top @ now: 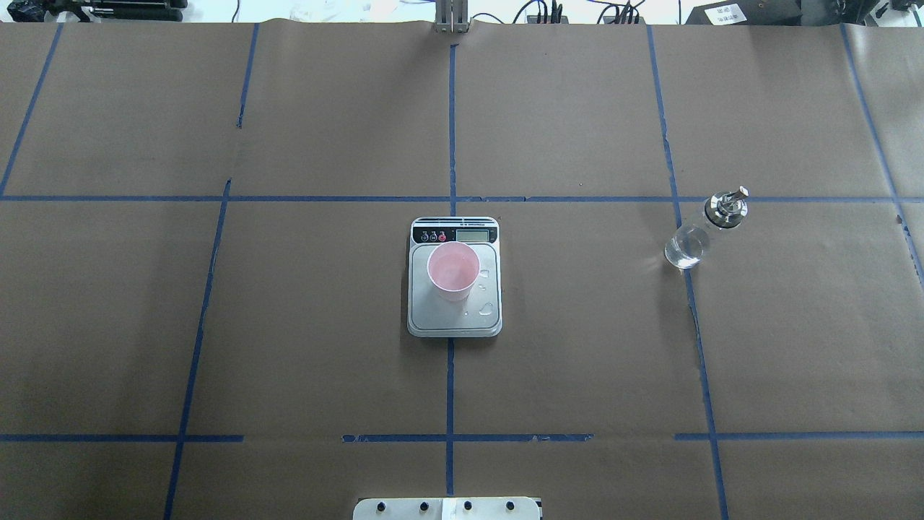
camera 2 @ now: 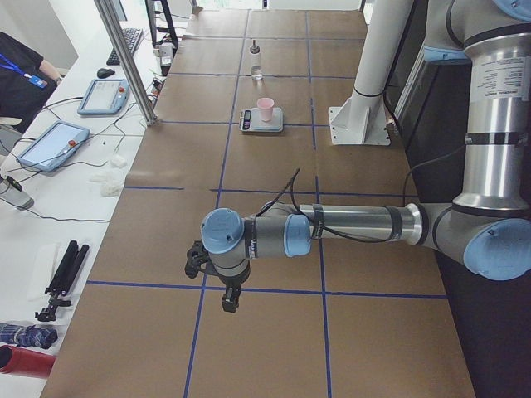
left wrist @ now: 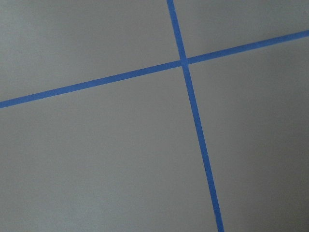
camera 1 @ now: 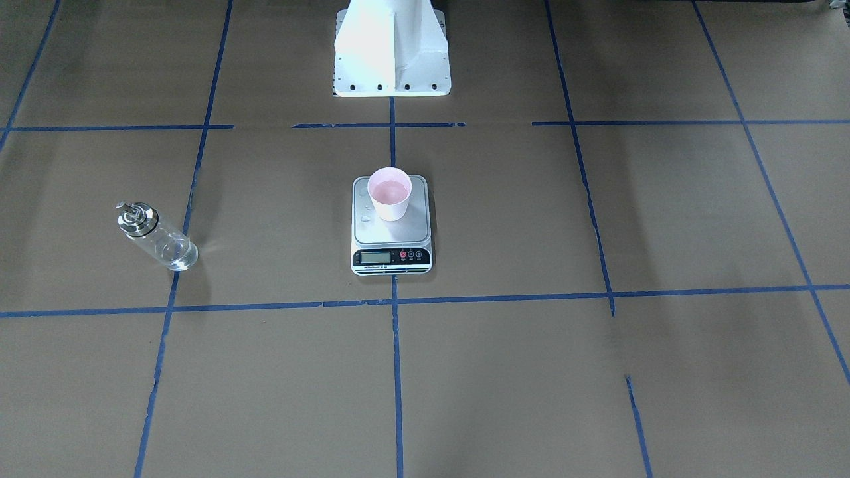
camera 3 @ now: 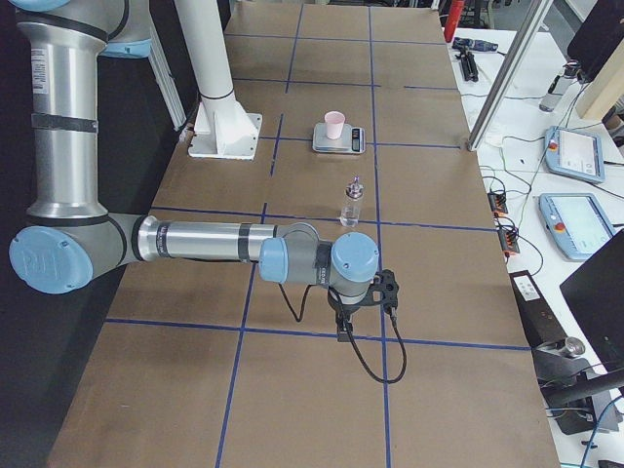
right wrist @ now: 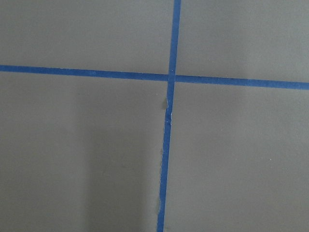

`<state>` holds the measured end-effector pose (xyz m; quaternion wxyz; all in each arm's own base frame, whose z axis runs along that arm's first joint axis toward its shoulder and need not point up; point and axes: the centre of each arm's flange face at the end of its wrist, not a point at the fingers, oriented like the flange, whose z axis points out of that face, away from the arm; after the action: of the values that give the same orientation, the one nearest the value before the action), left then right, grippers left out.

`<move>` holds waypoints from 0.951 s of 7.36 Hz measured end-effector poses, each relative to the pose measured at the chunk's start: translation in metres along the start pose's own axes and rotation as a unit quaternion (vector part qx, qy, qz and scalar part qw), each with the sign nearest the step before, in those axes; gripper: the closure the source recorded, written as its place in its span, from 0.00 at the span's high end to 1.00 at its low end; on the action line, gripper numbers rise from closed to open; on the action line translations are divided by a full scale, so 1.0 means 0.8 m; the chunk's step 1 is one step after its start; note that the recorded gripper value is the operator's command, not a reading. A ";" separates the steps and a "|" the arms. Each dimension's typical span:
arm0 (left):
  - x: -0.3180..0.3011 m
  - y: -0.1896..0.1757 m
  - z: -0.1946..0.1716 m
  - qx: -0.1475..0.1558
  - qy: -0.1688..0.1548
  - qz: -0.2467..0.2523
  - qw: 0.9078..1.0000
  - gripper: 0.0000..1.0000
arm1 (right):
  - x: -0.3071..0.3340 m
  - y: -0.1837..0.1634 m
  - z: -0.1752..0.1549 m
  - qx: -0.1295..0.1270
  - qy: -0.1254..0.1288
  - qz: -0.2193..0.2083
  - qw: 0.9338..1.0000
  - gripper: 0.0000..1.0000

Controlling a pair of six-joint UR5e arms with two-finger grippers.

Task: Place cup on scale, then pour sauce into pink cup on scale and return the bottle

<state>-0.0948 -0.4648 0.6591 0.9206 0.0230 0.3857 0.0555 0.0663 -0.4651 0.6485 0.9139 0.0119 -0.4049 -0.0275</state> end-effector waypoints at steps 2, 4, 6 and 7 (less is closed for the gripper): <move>0.001 -0.001 -0.001 0.001 0.000 -0.025 1.000 1.00 | -0.002 -0.003 -0.002 0.002 0.000 -0.001 1.000 1.00; 0.002 -0.002 -0.003 0.003 0.000 -0.027 1.000 1.00 | -0.003 -0.006 -0.004 0.003 0.000 -0.003 1.000 1.00; 0.003 -0.003 -0.004 0.006 -0.001 -0.025 1.000 1.00 | -0.003 -0.006 -0.004 0.003 0.000 -0.003 1.000 1.00; 0.003 -0.003 -0.005 0.006 -0.001 -0.025 1.000 1.00 | -0.003 -0.006 -0.004 0.003 0.001 -0.003 1.000 1.00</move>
<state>-0.0952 -0.4670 0.6544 0.9220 0.0190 0.3856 0.0302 0.0666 -0.4699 0.6441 0.9140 0.0163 -0.4044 -0.0290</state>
